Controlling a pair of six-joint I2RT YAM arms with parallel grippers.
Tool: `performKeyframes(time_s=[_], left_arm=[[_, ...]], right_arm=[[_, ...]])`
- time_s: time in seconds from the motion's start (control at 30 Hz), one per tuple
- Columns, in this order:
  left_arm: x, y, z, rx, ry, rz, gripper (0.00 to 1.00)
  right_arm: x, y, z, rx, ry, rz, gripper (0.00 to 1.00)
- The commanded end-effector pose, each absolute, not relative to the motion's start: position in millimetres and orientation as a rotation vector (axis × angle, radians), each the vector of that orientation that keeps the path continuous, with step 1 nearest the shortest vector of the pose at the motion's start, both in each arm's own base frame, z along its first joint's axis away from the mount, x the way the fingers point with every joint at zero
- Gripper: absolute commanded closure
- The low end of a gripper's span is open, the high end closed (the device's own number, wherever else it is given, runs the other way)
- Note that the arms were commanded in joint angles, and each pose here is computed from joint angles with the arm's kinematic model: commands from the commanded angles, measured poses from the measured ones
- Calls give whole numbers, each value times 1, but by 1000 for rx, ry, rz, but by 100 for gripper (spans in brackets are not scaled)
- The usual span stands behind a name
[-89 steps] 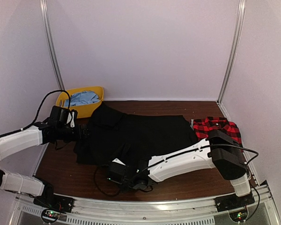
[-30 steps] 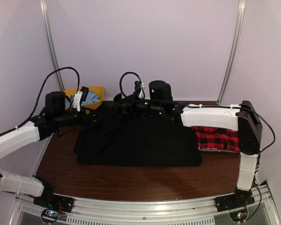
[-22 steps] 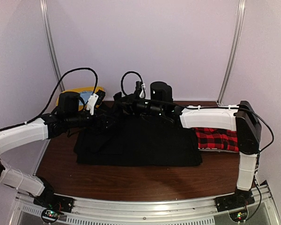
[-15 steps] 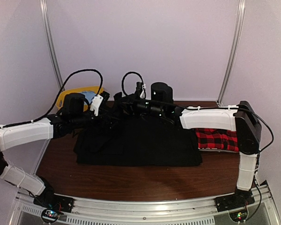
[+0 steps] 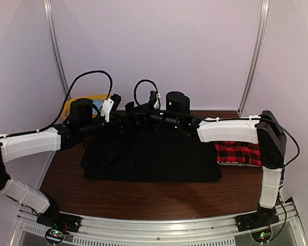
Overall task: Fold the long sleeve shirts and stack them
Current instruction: Pass from the right arm to the left
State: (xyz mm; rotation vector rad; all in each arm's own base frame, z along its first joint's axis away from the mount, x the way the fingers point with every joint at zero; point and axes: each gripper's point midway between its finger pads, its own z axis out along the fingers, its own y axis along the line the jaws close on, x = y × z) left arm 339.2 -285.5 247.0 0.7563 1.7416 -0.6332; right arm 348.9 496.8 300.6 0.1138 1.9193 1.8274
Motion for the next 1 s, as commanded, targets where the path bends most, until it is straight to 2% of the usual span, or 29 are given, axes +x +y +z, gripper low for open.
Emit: performKeyframes(time_s=[0.0, 0.17, 0.4, 0.5, 0.57, 0.63, 0.8, 0.87, 0.97], left_arm=[[343, -296, 278, 767, 1627, -668, 47], [343, -296, 282, 765, 1621, -669, 65], [343, -292, 291, 768, 1627, -635, 100], [345, -285, 293, 763, 1641, -589, 100], [347, -280, 296, 765, 1652, -542, 100], [351, -273, 300, 754, 1662, -493, 100], [368, -255, 311, 716, 1712, -442, 100], [375, -252, 323, 749, 1706, -433, 100], [385, -250, 335, 812, 1697, -426, 100]], right_arm=[[352, 495, 300, 110, 1897, 1835, 100], [351, 495, 297, 108, 1905, 1831, 100], [349, 492, 292, 109, 1910, 1825, 100], [348, 491, 294, 102, 1902, 1828, 100], [348, 489, 295, 91, 1899, 1817, 96], [347, 484, 295, 84, 1896, 1807, 86], [345, 464, 297, 52, 1897, 1735, 55], [343, 452, 306, 35, 1887, 1688, 49], [340, 434, 313, 11, 1881, 1598, 45]])
